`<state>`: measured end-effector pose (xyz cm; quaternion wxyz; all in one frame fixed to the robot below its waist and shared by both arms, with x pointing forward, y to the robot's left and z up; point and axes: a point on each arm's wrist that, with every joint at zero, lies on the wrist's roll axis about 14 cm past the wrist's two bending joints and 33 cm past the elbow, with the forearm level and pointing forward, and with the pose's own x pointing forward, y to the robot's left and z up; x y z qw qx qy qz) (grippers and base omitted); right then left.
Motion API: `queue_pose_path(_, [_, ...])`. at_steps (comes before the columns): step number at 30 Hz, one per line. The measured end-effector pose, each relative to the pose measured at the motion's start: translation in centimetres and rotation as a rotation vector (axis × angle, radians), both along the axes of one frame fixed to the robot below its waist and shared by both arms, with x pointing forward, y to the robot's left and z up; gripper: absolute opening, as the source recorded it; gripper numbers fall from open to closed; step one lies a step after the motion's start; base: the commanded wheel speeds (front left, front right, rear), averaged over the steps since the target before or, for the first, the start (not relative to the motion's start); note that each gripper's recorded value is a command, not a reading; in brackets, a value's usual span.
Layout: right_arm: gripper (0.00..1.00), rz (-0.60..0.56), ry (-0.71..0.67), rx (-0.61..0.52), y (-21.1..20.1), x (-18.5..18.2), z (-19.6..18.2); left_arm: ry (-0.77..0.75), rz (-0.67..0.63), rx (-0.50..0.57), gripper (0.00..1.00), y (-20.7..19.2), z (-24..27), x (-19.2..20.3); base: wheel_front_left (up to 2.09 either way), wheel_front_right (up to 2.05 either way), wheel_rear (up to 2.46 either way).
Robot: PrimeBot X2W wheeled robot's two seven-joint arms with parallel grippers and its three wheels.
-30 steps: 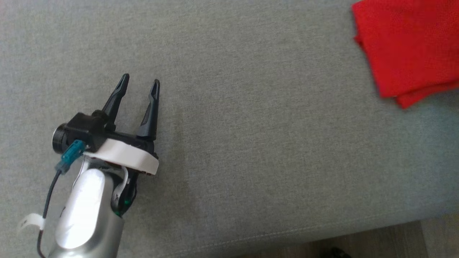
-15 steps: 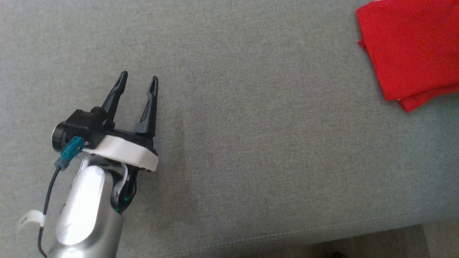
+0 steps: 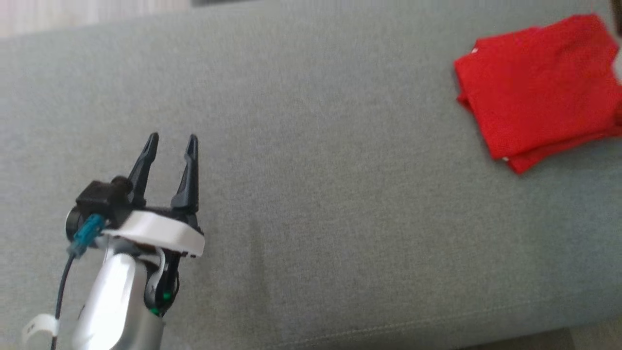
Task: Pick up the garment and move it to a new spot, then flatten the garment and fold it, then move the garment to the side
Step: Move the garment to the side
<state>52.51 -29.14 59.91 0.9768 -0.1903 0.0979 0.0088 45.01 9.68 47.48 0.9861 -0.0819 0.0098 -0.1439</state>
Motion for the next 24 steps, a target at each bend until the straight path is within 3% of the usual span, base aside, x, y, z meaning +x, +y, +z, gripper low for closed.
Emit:
queue_pose_path(4, [1.00,0.046,-0.120,0.124,2.4,-2.5,1.5,-0.057,0.054,0.001,1.00,1.4,2.3,-0.8,0.00,0.00,0.00])
queue_pose_path(11, [1.00,0.081,-0.203,0.345,6.4,-7.7,-1.1,-0.093,0.202,-0.012,1.00,5.3,4.2,-2.7,0.00,0.00,0.00])
queue_pose_path(17, [1.00,0.116,-0.180,0.424,9.4,-10.8,-4.7,-0.078,0.230,-0.009,1.00,6.3,3.8,-4.4,0.00,0.00,0.00])
queue_pose_path(24, [1.00,0.165,-0.233,0.499,11.8,-12.1,-6.2,-0.060,0.252,-0.010,1.00,7.0,3.3,-5.4,0.00,0.00,0.00])
